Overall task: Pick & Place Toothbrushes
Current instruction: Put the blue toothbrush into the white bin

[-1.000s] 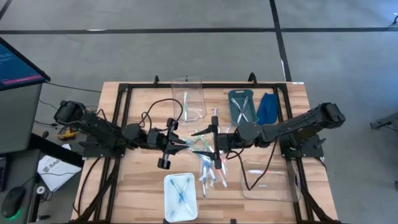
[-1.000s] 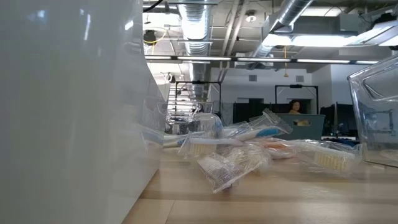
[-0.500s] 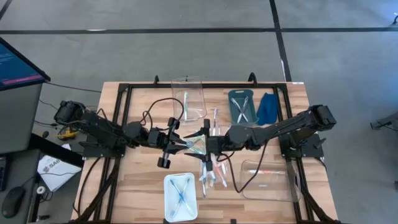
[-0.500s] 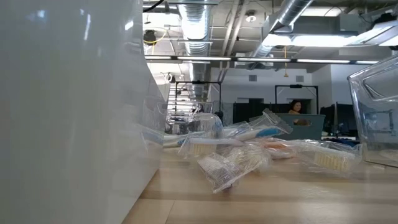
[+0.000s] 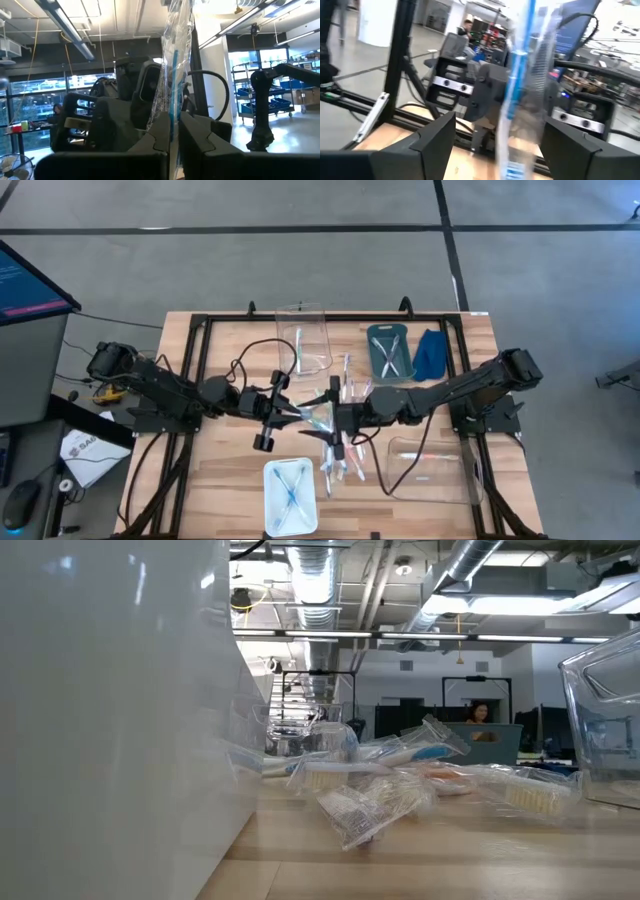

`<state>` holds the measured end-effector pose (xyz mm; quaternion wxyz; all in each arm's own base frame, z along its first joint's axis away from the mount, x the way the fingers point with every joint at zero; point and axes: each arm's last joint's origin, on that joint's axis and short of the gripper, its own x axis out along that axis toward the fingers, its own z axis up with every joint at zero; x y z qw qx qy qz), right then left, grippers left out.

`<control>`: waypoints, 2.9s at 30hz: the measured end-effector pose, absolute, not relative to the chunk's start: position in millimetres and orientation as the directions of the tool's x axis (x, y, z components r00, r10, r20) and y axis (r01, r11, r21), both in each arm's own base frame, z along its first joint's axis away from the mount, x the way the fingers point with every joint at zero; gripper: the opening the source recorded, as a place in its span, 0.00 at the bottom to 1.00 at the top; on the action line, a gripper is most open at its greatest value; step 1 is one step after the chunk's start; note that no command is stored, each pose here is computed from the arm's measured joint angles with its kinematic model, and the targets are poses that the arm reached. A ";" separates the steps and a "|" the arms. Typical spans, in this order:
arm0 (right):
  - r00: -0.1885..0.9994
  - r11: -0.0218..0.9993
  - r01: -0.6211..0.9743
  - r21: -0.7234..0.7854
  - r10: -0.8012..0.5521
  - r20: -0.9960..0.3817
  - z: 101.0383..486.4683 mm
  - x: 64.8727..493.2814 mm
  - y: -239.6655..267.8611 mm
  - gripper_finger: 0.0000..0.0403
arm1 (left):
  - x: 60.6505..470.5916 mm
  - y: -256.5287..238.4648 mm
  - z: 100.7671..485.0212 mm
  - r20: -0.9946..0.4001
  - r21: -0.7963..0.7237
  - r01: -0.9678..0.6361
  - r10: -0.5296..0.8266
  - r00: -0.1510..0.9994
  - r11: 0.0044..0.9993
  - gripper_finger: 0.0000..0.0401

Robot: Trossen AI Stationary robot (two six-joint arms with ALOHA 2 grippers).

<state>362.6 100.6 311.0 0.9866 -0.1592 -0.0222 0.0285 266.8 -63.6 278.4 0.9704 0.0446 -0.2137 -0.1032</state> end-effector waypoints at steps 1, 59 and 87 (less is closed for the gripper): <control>0.998 0.948 -0.035 -0.315 0.049 0.035 311.0 362.6 100.2 0.63 | 266.8 -63.8 278.4 0.405 0.131 0.182 -0.220 0.887 0.975 0.02; 0.933 0.945 0.148 -0.292 -0.232 -0.275 344.4 331.3 118.7 0.06 | 228.2 -68.3 288.7 0.303 0.138 -0.163 0.115 0.946 0.977 0.15; 0.917 0.990 -0.127 0.064 0.141 -0.372 336.5 339.2 95.7 0.02 | 247.3 -166.2 264.0 0.037 0.908 -0.260 0.553 0.832 0.330 0.13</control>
